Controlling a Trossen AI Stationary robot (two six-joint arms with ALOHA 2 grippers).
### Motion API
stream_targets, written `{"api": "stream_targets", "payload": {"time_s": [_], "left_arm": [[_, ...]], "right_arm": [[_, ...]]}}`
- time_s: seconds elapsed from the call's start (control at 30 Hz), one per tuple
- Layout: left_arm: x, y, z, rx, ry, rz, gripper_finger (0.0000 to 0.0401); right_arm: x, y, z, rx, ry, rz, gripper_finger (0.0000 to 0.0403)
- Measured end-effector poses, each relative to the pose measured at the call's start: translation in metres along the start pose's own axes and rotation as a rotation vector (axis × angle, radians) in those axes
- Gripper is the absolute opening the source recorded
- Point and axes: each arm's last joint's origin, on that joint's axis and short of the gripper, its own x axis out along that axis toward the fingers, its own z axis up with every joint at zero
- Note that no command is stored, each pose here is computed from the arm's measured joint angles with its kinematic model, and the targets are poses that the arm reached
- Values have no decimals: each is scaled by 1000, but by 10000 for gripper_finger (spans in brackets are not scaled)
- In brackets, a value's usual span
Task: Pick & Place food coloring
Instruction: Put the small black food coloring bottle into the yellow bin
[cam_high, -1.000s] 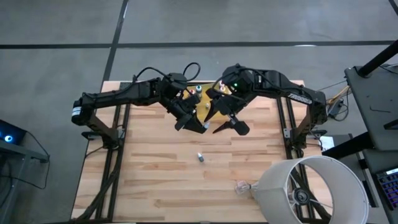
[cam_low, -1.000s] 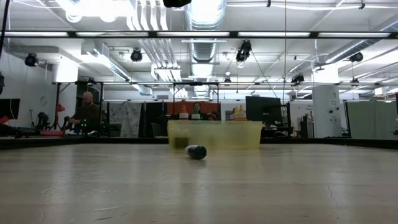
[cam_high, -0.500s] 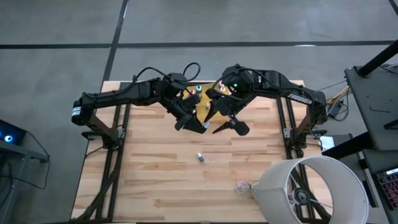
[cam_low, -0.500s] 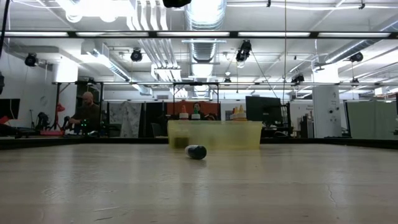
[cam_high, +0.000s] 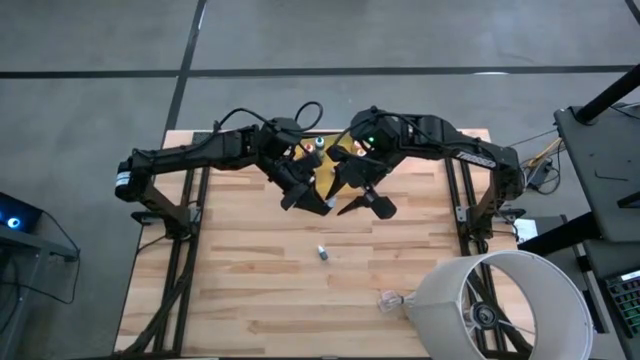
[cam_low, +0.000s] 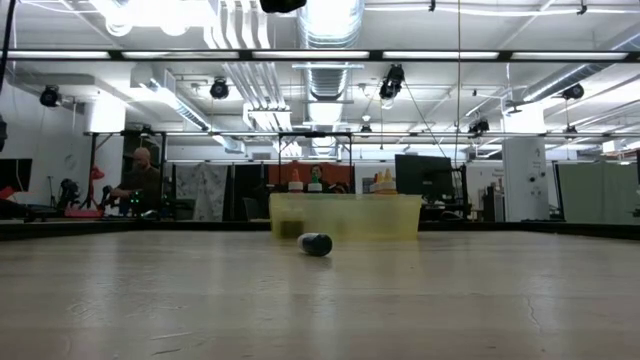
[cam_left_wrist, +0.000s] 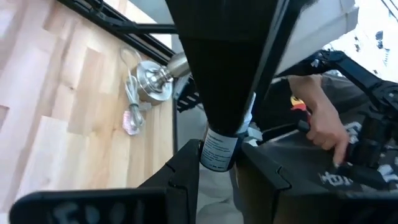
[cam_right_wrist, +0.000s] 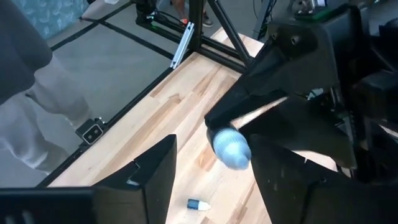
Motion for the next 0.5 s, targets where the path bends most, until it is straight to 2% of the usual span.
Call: {"api": "stream_targets", "payload": {"time_s": [0.3, 0.5], "left_arm": [[2, 3, -5, -43, 58, -49, 69], [5, 12, -11, -95, 92, -32, 69]], "right_arm": [[-2, 1, 1, 4, -2, 0, 178], [-2, 1, 0, 4, -1, 0, 180]]}}
